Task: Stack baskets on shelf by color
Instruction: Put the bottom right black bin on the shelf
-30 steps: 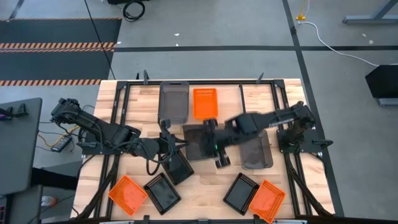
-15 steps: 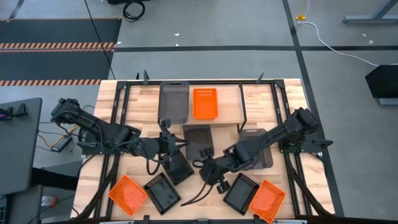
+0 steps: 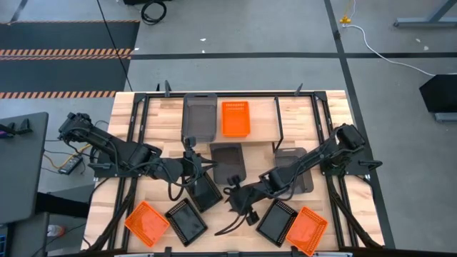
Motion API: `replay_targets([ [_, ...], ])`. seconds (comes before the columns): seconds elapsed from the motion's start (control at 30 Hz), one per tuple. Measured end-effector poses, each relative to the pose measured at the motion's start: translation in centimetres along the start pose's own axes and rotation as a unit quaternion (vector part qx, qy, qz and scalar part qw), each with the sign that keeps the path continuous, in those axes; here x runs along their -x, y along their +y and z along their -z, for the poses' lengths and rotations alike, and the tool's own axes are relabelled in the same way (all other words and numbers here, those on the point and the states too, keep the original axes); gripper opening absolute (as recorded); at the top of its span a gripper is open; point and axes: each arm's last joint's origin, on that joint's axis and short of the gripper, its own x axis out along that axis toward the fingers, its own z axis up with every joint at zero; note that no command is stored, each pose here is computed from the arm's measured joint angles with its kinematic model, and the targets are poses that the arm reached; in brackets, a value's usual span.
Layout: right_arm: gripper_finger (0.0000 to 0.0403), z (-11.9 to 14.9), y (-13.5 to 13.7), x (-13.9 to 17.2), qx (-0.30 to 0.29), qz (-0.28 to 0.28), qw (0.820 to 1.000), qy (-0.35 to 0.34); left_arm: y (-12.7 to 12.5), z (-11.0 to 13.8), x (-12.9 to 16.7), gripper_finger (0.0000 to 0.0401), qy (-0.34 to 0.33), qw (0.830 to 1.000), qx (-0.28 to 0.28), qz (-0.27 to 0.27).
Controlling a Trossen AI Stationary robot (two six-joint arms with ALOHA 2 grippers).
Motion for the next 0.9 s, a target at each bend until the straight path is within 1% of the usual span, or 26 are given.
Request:
replay_targets([
  [0.2,0.016,-0.1,0.0,-0.1,0.012,0.004,1.0,-0.027,0.0,0.0,0.0,0.0026,0.0,1.0,0.0,0.0],
  [0.37,0.016,-0.3,-0.1,-0.1,0.036,0.01,0.999,-0.033,0.0,0.0,0.0,0.0033,0.0,1.0,0.0,0.0],
  [0.53,0.016,-0.2,-0.5,-0.1,0.035,0.014,0.999,-0.03,0.0,0.0,0.0,0.0032,0.0,1.0,0.0,0.0],
  [0.7,0.016,0.4,-0.5,-0.2,0.037,0.01,0.999,-0.002,0.0,0.0,0.0,0.0026,0.0,1.0,0.0,0.0],
  [0.9,0.016,1.4,-0.1,-0.1,0.041,0.0,0.998,0.049,0.0,0.0,0.0,0.0031,0.0,1.0,0.0,0.0],
])
